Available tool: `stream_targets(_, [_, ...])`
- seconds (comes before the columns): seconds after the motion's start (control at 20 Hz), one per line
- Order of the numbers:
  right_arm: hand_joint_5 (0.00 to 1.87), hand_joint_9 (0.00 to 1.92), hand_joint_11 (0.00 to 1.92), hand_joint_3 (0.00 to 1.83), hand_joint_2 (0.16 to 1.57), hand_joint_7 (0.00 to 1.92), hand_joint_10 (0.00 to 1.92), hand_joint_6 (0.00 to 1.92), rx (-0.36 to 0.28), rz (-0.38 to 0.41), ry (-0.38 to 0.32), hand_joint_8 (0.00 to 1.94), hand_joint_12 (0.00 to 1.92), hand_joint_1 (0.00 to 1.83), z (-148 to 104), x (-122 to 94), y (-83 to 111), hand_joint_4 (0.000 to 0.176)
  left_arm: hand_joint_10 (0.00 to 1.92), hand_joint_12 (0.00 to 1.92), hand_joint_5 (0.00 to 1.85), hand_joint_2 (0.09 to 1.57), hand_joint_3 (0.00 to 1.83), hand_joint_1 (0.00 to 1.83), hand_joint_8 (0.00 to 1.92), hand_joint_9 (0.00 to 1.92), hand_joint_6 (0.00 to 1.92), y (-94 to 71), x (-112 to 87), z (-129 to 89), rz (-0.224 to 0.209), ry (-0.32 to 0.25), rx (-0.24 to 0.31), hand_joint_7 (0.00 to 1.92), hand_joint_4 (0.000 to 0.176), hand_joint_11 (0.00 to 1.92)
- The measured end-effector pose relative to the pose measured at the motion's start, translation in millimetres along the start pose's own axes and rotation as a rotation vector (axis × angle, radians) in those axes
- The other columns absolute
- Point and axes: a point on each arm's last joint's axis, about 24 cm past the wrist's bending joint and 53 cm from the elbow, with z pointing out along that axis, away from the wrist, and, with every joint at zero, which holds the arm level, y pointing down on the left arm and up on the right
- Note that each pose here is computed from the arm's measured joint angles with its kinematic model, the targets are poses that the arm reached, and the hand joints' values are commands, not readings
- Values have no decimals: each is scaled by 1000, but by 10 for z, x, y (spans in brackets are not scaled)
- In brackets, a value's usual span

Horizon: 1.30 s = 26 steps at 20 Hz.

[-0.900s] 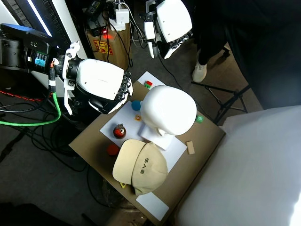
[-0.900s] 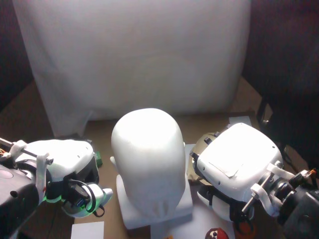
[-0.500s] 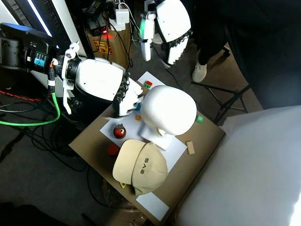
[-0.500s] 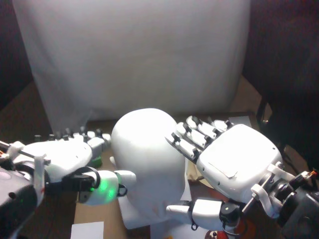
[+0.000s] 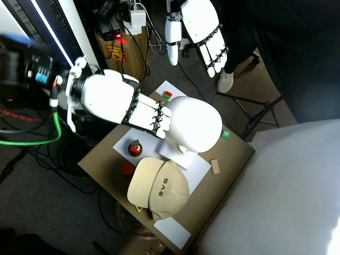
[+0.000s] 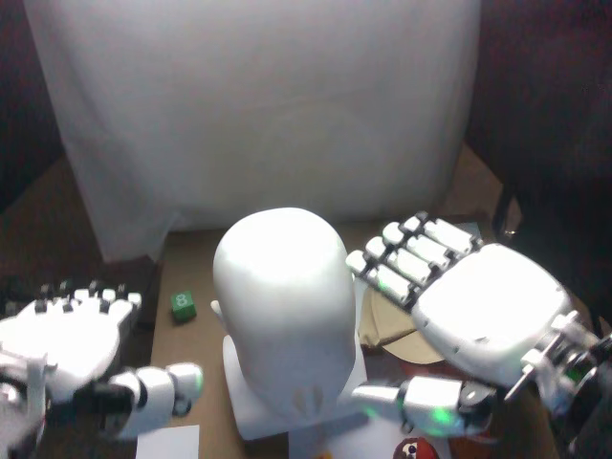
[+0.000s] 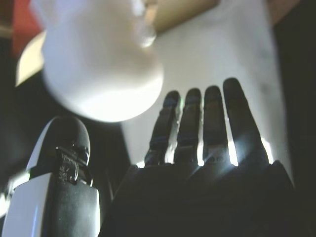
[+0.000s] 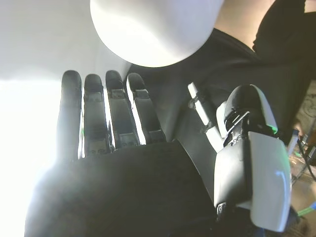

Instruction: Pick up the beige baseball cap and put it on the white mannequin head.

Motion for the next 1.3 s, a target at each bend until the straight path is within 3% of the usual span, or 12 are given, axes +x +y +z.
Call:
stream_targets(0.1, [41,83,0,12,1044,91,0,0,47,20,-2,0,383,475,29,33,-308,0,0,216,12,1172,1,0,0,0,2,19,78,24,-40,-36,18,0,8,0])
stream_targets(0.2, [39,73,0,28,1104,79,0,0,95,34,7,0,362,708,52,102,-589,0,0,205,10,1172,1,0,0,0,1,7,52,61,-81,-108,57,0,9,0])
stream_targets(0.3, [54,83,0,19,1117,94,3,4,122,26,10,3,435,905,114,181,-753,0,0,158,11,1174,1,0,0,0,1,64,28,125,-89,-148,66,0,8,0])
stream_targets(0.5, [86,112,0,10,1123,115,6,5,114,11,33,3,498,1092,266,412,-861,0,0,201,16,1175,0,0,0,0,0,174,137,216,-99,-163,75,0,8,0])
stream_targets(0.6, [85,97,0,8,1126,109,4,2,133,13,56,1,445,1131,332,522,-992,0,0,200,21,1179,2,0,0,0,2,260,172,259,-123,-174,76,0,8,0])
stream_targets(0.65, [83,91,0,6,1128,102,1,1,145,4,61,1,418,1135,335,555,-1070,0,0,200,22,1180,2,0,0,0,2,283,165,272,-113,-203,87,0,8,0])
stream_targets(0.75, [74,88,0,6,1130,102,0,0,167,8,80,1,402,1162,313,662,-1168,0,0,199,22,1179,2,0,0,0,2,333,147,307,-134,-247,93,0,7,0])
stream_targets(0.9, [71,84,0,7,1136,99,0,0,160,11,127,0,390,1190,307,883,-1158,0,0,219,22,1177,0,0,0,0,1,237,98,377,-157,-282,162,0,8,0])
stream_targets(1.0, [67,80,0,10,1148,91,0,0,168,11,140,0,381,1186,366,943,-1216,0,0,110,2,1181,1,0,0,0,0,234,143,376,-161,-276,183,0,8,0])
stream_targets(1.1, [75,82,0,10,1154,99,1,3,190,11,131,3,368,1187,395,922,-1338,0,0,89,0,1181,1,0,0,0,0,305,202,418,-172,-268,165,0,6,0])
stream_targets(1.3, [67,88,0,12,1165,100,2,0,192,-14,132,2,367,1188,475,1026,-1509,0,0,86,9,1181,1,0,0,0,3,276,341,407,-152,-246,178,0,3,0])
